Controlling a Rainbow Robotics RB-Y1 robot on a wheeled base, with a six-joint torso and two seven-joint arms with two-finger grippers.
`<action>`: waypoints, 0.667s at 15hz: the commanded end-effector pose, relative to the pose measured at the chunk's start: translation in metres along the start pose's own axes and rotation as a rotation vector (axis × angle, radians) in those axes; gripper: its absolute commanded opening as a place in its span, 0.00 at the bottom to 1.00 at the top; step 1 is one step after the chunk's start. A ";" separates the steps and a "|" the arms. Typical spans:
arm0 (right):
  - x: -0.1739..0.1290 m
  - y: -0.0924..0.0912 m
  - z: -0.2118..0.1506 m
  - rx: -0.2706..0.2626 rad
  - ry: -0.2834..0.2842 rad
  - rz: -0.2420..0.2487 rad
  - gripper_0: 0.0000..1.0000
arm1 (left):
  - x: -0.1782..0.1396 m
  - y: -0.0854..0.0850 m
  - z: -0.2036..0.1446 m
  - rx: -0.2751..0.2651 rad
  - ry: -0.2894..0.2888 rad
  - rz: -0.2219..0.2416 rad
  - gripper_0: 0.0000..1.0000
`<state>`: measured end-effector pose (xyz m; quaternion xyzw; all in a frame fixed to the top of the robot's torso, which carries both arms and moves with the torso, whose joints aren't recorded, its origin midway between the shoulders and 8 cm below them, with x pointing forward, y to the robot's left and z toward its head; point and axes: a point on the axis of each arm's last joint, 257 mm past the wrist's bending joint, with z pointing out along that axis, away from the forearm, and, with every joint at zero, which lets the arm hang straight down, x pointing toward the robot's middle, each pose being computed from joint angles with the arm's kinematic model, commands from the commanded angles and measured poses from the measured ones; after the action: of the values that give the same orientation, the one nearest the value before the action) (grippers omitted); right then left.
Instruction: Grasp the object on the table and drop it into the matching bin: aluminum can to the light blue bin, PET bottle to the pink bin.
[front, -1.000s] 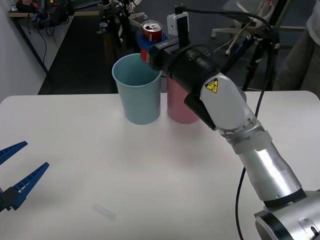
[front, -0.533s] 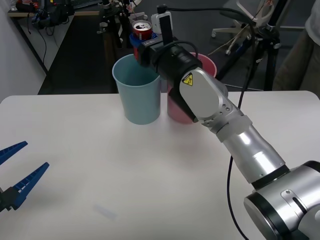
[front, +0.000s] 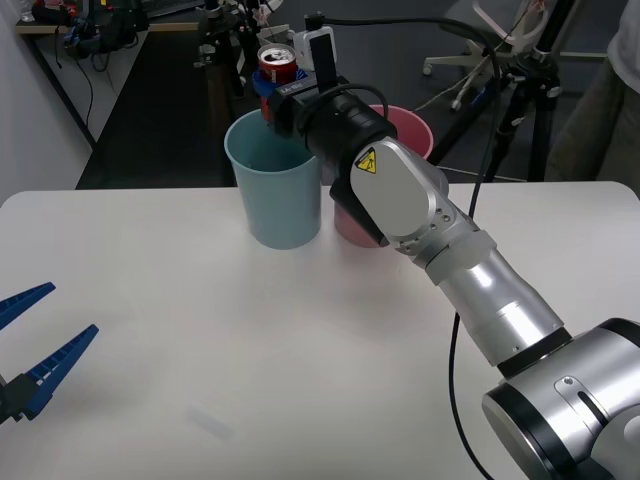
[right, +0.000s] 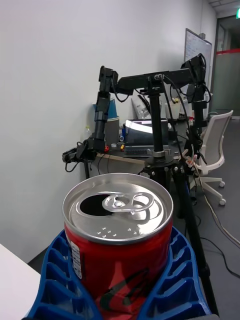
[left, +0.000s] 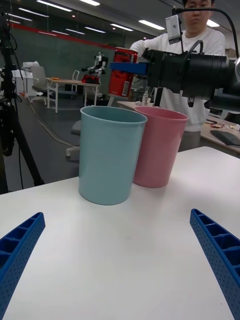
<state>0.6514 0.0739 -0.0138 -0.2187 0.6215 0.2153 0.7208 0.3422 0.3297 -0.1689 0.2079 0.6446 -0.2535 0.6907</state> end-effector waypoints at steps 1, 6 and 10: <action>0.000 -0.001 0.000 0.002 -0.001 -0.007 1.00 | 0.000 0.000 0.000 0.000 0.000 0.000 1.00; -0.001 -0.002 0.000 0.005 -0.005 -0.007 1.00 | 0.000 0.000 0.000 0.000 0.000 0.000 1.00; -0.002 -0.003 0.000 0.007 -0.006 -0.006 1.00 | 0.000 0.000 0.000 0.000 0.000 0.000 1.00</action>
<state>0.6524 0.0718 -0.0129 -0.2176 0.6200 0.2117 0.7235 0.3422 0.3297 -0.1689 0.2079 0.6446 -0.2535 0.6907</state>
